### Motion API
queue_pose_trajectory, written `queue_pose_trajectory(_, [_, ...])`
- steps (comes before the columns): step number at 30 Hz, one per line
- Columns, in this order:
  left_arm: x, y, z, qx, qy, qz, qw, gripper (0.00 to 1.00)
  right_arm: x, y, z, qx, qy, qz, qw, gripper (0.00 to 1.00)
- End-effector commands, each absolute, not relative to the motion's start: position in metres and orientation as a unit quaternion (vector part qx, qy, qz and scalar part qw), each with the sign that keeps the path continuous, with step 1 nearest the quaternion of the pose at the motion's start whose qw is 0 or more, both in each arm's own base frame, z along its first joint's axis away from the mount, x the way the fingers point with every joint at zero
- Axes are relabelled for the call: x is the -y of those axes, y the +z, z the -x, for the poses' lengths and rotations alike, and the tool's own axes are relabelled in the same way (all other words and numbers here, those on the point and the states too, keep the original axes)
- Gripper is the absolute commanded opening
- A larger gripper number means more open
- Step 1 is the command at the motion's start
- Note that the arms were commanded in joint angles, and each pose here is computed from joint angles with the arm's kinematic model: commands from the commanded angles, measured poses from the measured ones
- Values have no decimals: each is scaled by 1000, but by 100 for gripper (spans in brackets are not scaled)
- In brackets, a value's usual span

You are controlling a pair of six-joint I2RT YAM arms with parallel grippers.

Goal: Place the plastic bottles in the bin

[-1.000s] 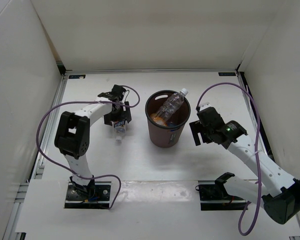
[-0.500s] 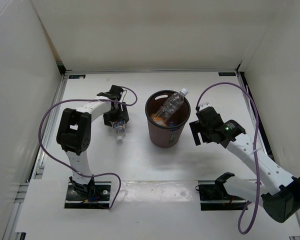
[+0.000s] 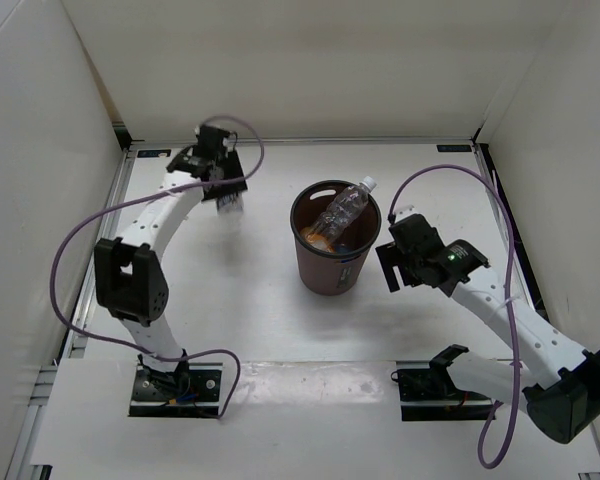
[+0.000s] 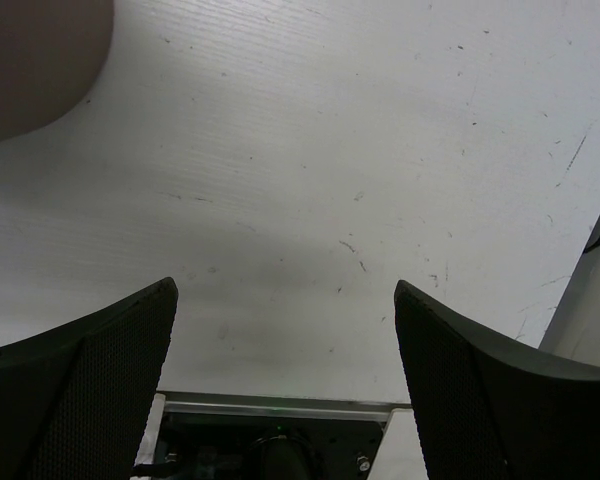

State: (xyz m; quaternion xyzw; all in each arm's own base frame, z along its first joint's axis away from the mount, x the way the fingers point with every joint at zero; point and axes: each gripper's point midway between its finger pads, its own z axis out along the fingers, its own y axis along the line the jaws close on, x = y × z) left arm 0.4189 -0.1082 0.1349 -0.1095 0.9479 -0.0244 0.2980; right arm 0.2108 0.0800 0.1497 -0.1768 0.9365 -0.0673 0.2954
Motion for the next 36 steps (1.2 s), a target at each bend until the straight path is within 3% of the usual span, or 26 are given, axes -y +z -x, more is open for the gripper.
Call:
queue_pose_trajectory(1, [108,278,-448,-878,-66,112,460,64,-87,163,-222,-926,-68,184,322,90])
queue_pose_trajectory(5, [125,376,-445,-824,-114,82,549,60,-89,163,-222,-926,-68,187,321,90])
queue_pose_trajectory(11, [197,423,-404,-797,-147,-27,586,59,-90,161,-222,-926,-69,192,317,90])
queue_pose_trajectory(12, [235,425,-381,-793,-169,-69,581,59,-91,160,-222,-926,-67,193,316,90])
queue_pose_trajectory(15, [289,420,-346,-782,-172,-160,578,61,-92,160,-221,-926,-68,197,315,90])
queue_pose_trajectory(20, [326,404,-320,-782,-182,-203,560,63,-93,161,-221,-926,-67,196,316,90])
queue_pose_trajectory(27, [338,378,-311,-798,-197,-210,529,64,-94,161,-220,-925,-67,200,316,90])
queue_pose_trajectory(36, [353,292,-297,-854,-213,-201,431,72,-95,161,-220,-925,-65,201,317,90])
